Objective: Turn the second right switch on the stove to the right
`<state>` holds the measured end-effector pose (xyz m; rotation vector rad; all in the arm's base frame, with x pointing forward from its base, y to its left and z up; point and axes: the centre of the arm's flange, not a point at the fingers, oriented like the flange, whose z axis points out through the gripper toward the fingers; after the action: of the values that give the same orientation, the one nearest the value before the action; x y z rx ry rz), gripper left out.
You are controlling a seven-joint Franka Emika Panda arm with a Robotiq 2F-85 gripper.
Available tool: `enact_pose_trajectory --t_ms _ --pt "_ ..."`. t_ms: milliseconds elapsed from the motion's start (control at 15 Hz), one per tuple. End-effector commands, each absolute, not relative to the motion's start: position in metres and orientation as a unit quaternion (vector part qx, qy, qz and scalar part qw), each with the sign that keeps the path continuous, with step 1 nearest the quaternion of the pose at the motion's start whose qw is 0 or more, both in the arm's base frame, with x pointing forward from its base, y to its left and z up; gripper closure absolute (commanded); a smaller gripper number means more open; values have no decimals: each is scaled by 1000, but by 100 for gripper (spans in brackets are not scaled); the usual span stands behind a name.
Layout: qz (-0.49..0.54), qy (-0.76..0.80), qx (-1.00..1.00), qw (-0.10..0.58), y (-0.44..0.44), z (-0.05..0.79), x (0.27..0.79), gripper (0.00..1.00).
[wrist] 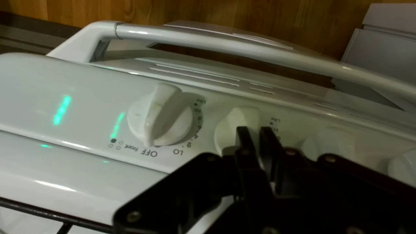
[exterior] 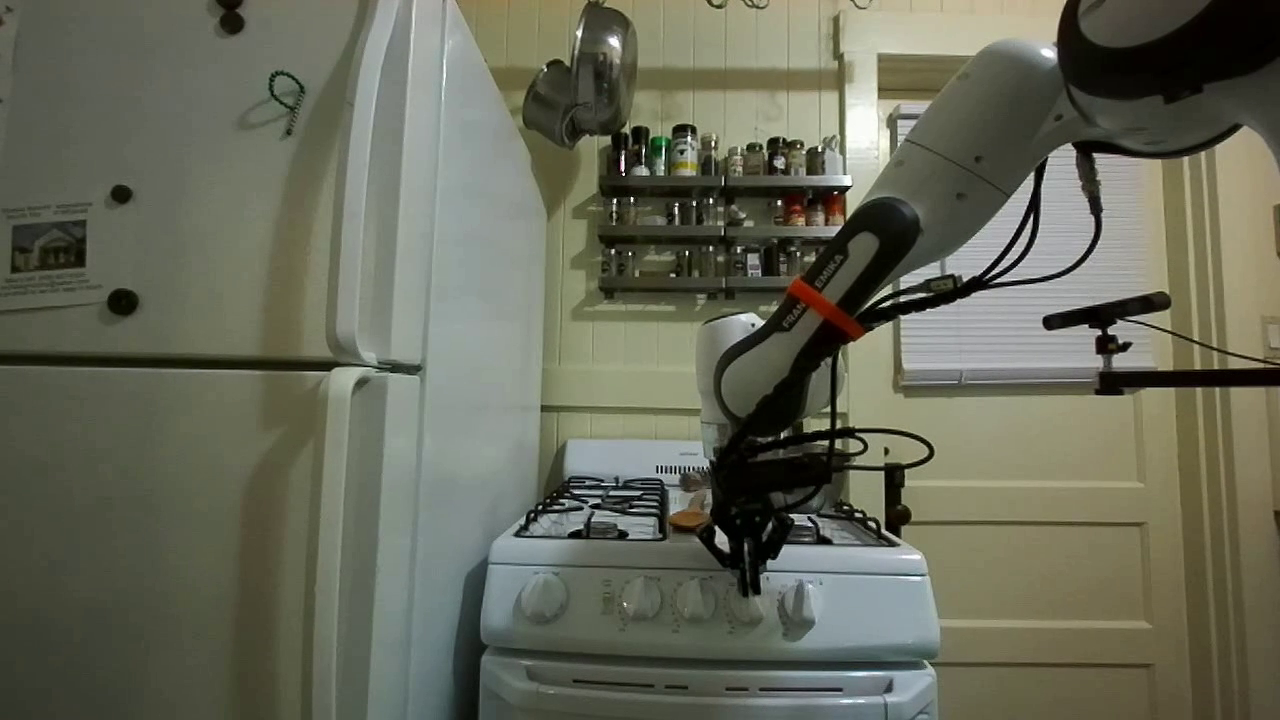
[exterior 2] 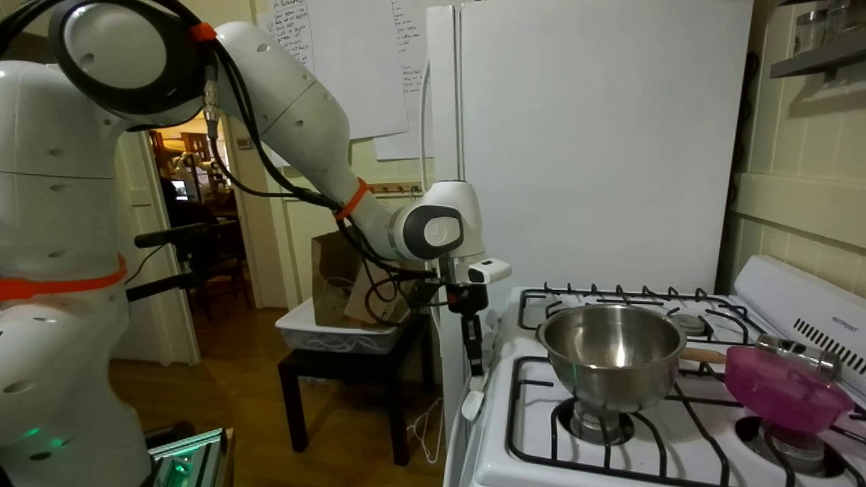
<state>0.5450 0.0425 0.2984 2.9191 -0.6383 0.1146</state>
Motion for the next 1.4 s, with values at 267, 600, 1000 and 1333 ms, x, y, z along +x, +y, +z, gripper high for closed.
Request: enact_pose_trajectory --t_ms 267,600,1000,1333 --pt "68 -353 933 -20 -13 315 512 97" --pt "94 -413 902 -82 -29 327 490 55" --pt "70 -363 921 -122 -15 397 485 10" --pt "-26 -273 955 -110 16 453 461 0"
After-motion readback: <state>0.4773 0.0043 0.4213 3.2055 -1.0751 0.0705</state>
